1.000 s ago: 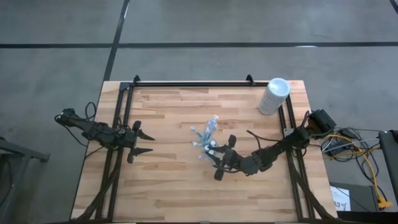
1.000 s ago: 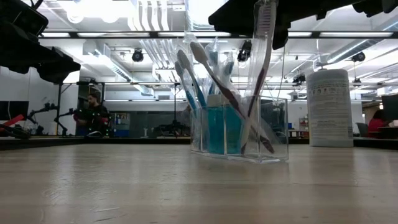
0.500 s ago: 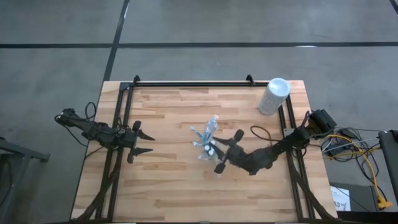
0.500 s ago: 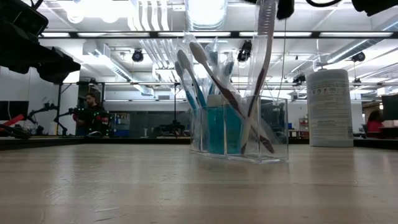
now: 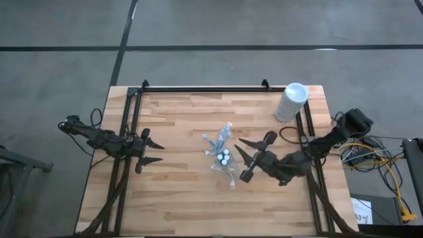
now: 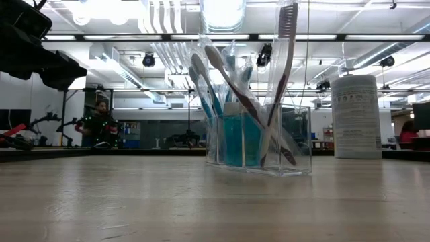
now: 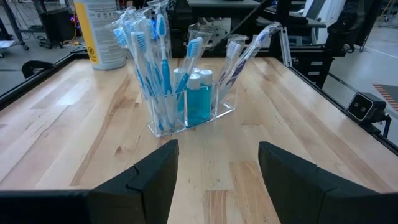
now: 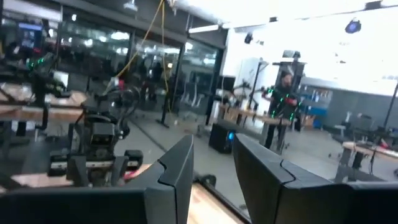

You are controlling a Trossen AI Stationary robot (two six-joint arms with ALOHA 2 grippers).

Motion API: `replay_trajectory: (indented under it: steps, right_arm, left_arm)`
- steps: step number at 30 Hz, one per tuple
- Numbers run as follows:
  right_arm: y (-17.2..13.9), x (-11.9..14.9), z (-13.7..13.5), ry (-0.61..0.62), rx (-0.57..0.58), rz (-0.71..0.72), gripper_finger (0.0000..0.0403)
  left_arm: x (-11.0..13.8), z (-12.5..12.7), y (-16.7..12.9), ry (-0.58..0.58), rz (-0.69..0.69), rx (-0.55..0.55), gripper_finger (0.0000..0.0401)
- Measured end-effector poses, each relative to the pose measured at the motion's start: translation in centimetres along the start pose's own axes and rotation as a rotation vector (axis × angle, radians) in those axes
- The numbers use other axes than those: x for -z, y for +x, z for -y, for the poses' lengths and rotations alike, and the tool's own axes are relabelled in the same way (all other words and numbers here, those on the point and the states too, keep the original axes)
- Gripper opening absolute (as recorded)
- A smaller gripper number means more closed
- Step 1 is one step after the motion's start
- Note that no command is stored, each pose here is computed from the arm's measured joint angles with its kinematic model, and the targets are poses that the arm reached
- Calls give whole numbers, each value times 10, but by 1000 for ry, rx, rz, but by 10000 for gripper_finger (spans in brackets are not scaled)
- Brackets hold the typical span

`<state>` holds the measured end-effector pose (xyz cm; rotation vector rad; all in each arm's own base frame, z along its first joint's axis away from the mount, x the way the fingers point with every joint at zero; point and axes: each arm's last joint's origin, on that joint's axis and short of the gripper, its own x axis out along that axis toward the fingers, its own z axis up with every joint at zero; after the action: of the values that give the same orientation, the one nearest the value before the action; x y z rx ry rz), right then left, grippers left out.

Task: Pick & Place toothbrushing station
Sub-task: Return to Home Position

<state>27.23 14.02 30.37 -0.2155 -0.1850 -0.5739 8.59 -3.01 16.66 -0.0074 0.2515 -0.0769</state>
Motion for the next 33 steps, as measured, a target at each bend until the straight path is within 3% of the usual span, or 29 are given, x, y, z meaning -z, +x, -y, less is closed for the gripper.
replay_trajectory:
  steps: [8,12,17,21,28,33]
  right_arm:
    - [-19,-29,26,-36,-127,-150,113]
    - [-32,-45,40,38,-161,-135,114]
    - [-41,-52,55,-21,-176,-109,115]
    - [-44,-53,64,-1,-184,-107,116]
    - [-58,-60,74,-26,-266,-104,118]
    - [-73,-67,93,-20,-385,-99,114]
  left_arm:
    - [0,0,0,0,0,0,227]
    - [0,0,0,0,0,0,227]
    - [0,0,0,0,0,0,227]
    - [0,0,0,0,0,0,227]
    - [0,0,0,0,0,0,227]
    - [0,0,0,0,0,0,227]
